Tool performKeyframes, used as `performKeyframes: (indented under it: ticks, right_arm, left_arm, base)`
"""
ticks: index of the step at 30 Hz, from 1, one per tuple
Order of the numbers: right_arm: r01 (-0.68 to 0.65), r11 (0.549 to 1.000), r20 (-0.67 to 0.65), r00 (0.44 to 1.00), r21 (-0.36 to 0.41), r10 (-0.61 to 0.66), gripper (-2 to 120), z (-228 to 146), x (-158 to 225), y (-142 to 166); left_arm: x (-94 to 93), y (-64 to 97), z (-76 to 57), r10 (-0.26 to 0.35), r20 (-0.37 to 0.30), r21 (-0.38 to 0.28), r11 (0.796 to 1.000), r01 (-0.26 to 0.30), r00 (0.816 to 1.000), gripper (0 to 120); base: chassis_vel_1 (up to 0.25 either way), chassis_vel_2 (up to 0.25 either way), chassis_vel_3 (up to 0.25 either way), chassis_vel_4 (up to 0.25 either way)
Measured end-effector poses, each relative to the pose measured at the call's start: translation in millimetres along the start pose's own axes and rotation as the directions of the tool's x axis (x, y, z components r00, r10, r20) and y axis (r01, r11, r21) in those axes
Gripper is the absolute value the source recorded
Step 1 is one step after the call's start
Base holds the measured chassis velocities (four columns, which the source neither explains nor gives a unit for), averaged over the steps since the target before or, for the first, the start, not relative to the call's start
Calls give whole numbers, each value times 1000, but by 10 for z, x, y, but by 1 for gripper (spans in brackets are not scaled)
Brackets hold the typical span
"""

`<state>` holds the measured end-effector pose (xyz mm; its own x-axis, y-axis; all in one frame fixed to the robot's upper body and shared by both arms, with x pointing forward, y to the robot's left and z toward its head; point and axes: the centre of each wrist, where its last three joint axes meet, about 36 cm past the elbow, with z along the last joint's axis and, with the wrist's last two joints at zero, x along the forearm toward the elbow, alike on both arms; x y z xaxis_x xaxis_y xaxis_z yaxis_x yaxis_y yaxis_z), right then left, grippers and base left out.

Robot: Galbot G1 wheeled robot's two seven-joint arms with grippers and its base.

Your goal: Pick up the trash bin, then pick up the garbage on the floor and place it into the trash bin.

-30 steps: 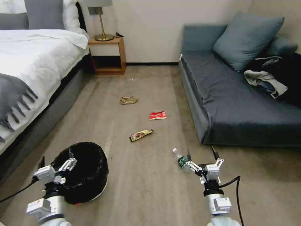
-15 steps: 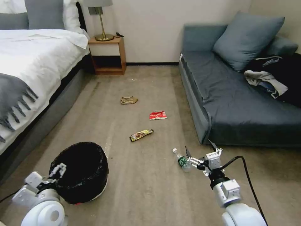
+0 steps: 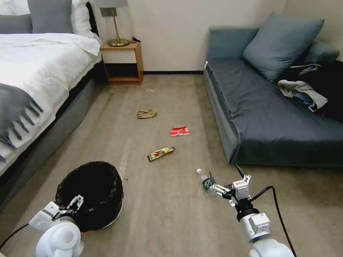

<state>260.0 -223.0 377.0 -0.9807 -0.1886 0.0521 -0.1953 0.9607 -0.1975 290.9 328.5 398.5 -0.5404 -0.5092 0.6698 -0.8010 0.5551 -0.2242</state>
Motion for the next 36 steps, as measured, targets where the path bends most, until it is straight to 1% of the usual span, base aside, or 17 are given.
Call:
performKeyframes:
  ticks: [2,4,5,10,16,17,21,24,26,27,29,30,31,32,33,34,36]
  right_arm:
    - [-2,1000,5,1000,1,2,100,1,-1,17]
    - [-4,1000,18,1000,14,4,100,2,12,26]
    - [-4,1000,18,1000,14,4,100,2,12,26]
    - [-19,999,35,999,29,17,100,-11,33,12]
    - [-54,999,94,994,5,54,100,-7,38,72]
    - [-54,999,94,994,5,54,100,-7,38,72]
    - [-118,993,57,991,-7,118,100,-44,-29,139]
    - [-128,992,21,992,-1,128,100,-56,-48,141]
    - [-96,995,-23,995,-24,95,100,-64,-48,116]
    - [-96,995,-23,995,-24,95,100,-64,-48,116]
    - [-65,997,-17,998,-52,64,100,-33,-43,96]
    - [-46,997,22,999,-69,48,100,39,-53,87]
    - [-29,998,71,997,-52,33,100,123,-91,66]
    - [-29,998,71,997,-52,33,100,123,-91,66]
    - [-23,999,88,996,-34,26,100,155,-112,51]
    - [-15,1000,114,993,2,14,100,217,-146,24]
    - [-7,1000,129,992,20,4,100,267,-167,22]
  left_arm:
    - [2,-2,7,-1,2,-2,1000,1,1000,83]
    - [2,-6,12,-2,5,-3,1000,2,1000,73]
    - [2,-6,12,-2,5,-3,1000,2,1000,73]
    - [-32,2,33,-10,9,0,1000,10,1000,54]
    - [-22,-4,25,-1,12,1,1000,1,1000,31]
    - [-22,-4,25,-1,12,1,1000,1,1000,31]
    - [5,-7,12,8,23,-7,1000,-8,1000,12]
    - [27,-10,12,14,36,-20,1000,-14,999,7]
    - [63,2,17,25,67,-55,998,-21,997,7]
    - [63,2,17,25,67,-55,998,-21,997,7]
    - [96,29,27,50,112,-99,994,-39,992,7]
    - [128,56,34,87,148,-143,988,-66,985,7]
    - [189,84,25,151,178,-213,971,-112,972,7]
    - [189,84,25,151,178,-213,971,-112,972,7]
    - [214,90,14,179,182,-247,960,-131,967,7]
    - [253,102,-25,239,179,-328,929,-171,954,7]
    - [254,124,-92,319,185,-467,861,-202,929,7]
  base:
    - [0,0,0,0]
    - [0,0,0,0]
    - [0,0,0,0]
    - [0,0,0,0]
    - [0,0,0,0]
    - [0,0,0,0]
    - [0,0,0,0]
    - [0,0,0,0]
    - [0,0,0,0]
    - [0,0,0,0]
    - [0,0,0,0]
    - [0,0,0,0]
    - [0,0,0,0]
    - [0,0,0,0]
    - [0,0,0,0]
    - [0,0,0,0]
    - [0,0,0,0]
